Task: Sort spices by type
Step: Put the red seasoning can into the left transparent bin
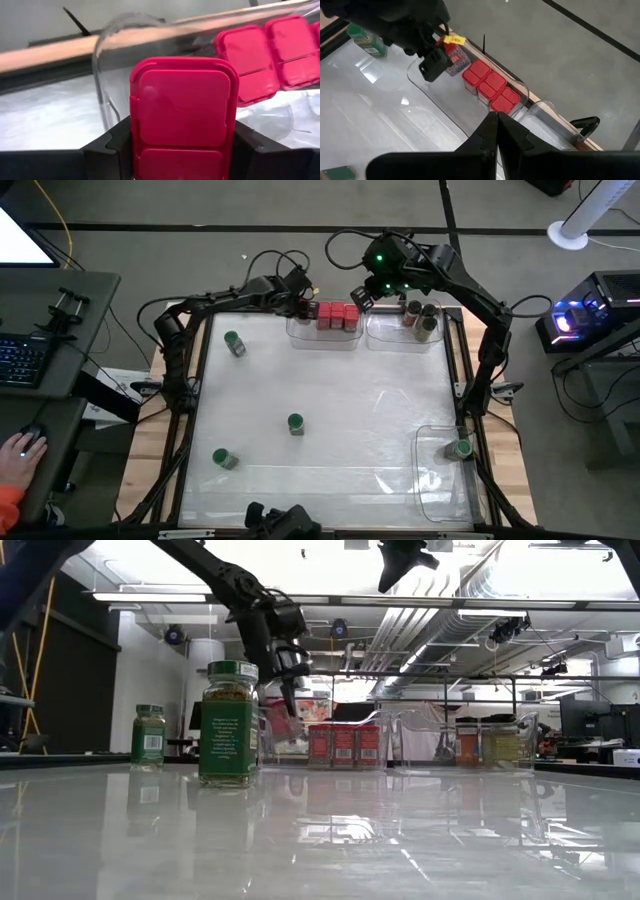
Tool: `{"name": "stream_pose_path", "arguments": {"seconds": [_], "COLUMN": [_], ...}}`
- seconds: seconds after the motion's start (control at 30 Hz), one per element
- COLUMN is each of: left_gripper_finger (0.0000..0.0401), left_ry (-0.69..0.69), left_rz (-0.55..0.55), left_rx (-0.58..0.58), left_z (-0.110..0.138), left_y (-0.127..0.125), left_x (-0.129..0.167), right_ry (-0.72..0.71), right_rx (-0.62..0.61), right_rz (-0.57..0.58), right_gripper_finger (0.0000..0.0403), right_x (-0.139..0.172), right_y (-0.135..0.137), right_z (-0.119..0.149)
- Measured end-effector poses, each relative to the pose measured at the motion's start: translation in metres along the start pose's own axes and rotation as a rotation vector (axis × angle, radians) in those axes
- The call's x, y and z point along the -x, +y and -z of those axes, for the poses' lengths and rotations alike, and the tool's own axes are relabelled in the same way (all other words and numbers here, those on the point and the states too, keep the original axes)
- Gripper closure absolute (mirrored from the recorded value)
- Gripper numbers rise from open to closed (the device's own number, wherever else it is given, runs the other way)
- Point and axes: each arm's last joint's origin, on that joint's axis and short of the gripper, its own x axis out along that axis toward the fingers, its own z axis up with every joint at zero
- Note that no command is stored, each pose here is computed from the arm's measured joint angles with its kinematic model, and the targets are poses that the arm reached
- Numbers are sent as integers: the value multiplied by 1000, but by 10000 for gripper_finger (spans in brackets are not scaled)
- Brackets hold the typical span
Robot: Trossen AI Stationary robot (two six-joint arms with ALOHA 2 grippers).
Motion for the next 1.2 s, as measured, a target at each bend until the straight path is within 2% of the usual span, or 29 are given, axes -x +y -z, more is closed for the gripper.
{"name": "stream_pose_path", "arguments": {"seconds": [0.2,0.37,0.47,0.63,0.87,0.97,1.07,1.13,1.2], "left_gripper_finger": [216,150,128,124,127,133,167,214,284], "left_ry": [-1,-1,-6,-25,-79,-100,-17,66,117], "left_rz": [3,9,13,30,39,43,105,102,64], "left_rx": [16,16,16,21,-14,-149,-410,-571,-716], "left_z": [1,1,1,-2,-15,-18,-8,4,15], "left_y": [-2,-4,-4,-5,6,9,5,3,2], "left_x": [-13,-18,-19,-17,2,14,22,23,22], "right_ry": [0,-2,-2,-3,-7,-7,-7,-7,-7], "right_rx": [-3,-4,-4,-4,-2,-2,-2,-2,-2], "right_rz": [0,-1,-1,-1,-3,-3,-3,-3,-3], "right_gripper_finger": [402,402,402,402,402,402,402,402,402], "right_x": [0,0,0,0,0,0,0,0,0], "right_y": [0,0,0,0,0,0,0,0,0], "right_z": [0,0,0,0,-1,-1,-1,-1,-1]}}
